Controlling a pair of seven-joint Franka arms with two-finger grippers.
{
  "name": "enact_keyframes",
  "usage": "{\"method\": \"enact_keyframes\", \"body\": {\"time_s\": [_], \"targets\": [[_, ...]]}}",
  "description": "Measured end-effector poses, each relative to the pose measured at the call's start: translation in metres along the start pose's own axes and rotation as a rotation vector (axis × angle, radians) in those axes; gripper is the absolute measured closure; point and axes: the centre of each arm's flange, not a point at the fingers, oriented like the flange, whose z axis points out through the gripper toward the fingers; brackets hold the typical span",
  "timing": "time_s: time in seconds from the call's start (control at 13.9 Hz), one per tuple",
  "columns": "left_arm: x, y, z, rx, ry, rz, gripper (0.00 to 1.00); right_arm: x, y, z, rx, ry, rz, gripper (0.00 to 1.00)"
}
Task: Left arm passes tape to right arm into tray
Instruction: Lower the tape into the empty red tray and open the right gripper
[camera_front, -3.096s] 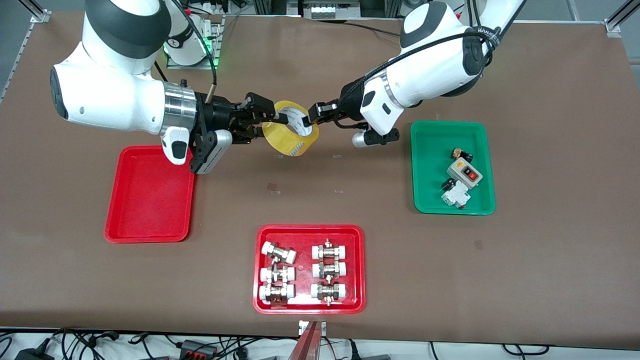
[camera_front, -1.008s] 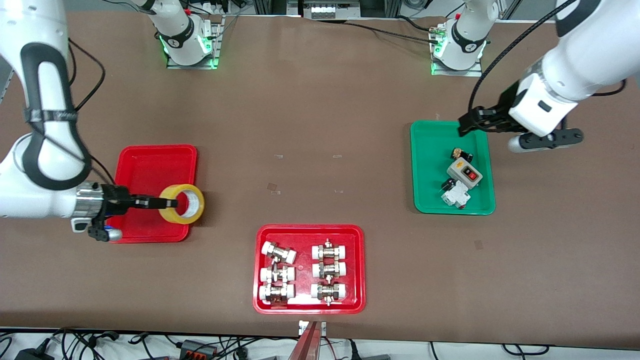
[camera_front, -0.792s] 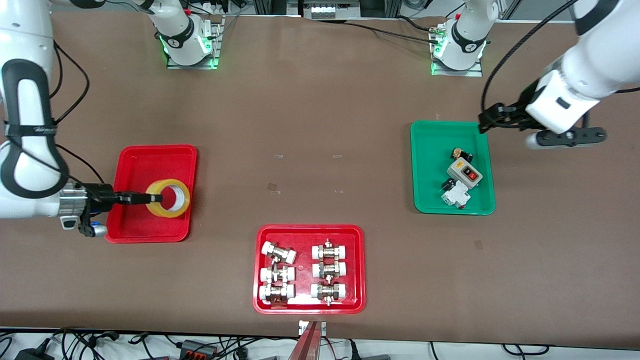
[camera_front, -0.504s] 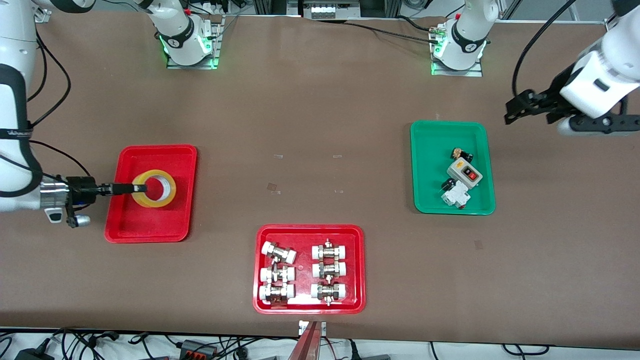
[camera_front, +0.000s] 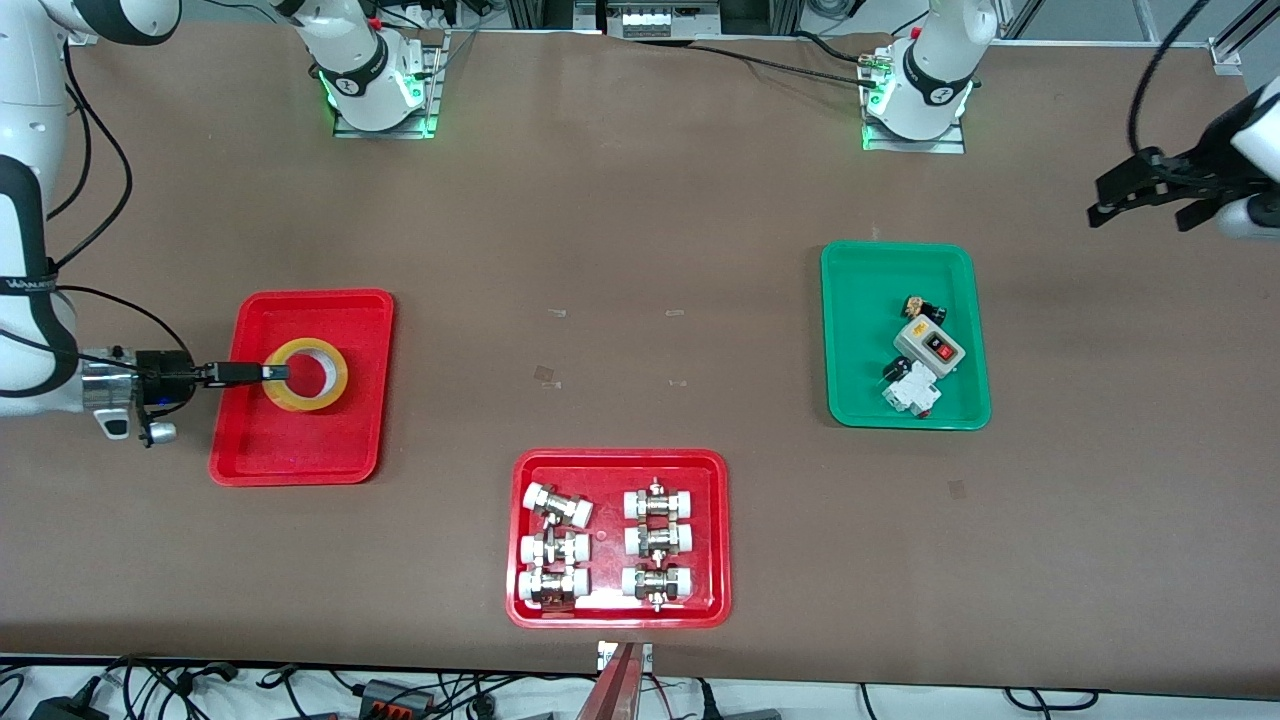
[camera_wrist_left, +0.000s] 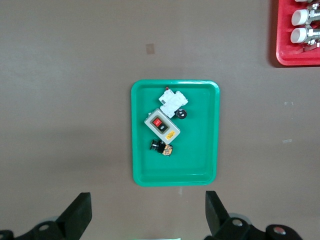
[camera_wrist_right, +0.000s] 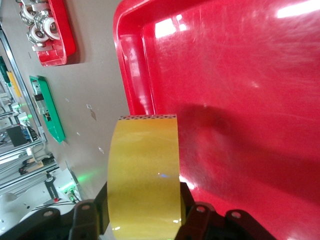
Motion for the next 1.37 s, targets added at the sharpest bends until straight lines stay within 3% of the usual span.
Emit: {"method": "enact_keyframes", "body": {"time_s": [0.5, 0.86, 0.94, 1.15, 1.37], "targets": [[-0.010, -0.006, -0.012, 0.002, 0.022, -0.011, 0.00, 0.003, 0.008, 0.008, 0.041, 0.015, -0.001, 0.45], [-0.021, 0.022, -0.030, 0.089, 0.063, -0.001, 0.00, 0.004, 0.009, 0.004, 0.056, 0.033, -0.006, 0.01], [-0.023, 0.026, -0.035, 0.089, 0.076, -0.015, 0.00, 0.004, 0.009, 0.002, 0.051, 0.034, -0.009, 0.00], [-0.023, 0.023, -0.037, 0.088, 0.081, -0.036, 0.00, 0.003, 0.012, 0.001, 0.004, 0.009, -0.018, 0.00], [-0.020, 0.015, -0.035, 0.084, 0.078, -0.050, 0.00, 0.007, 0.016, 0.000, -0.134, -0.004, -0.049, 0.00]]}}
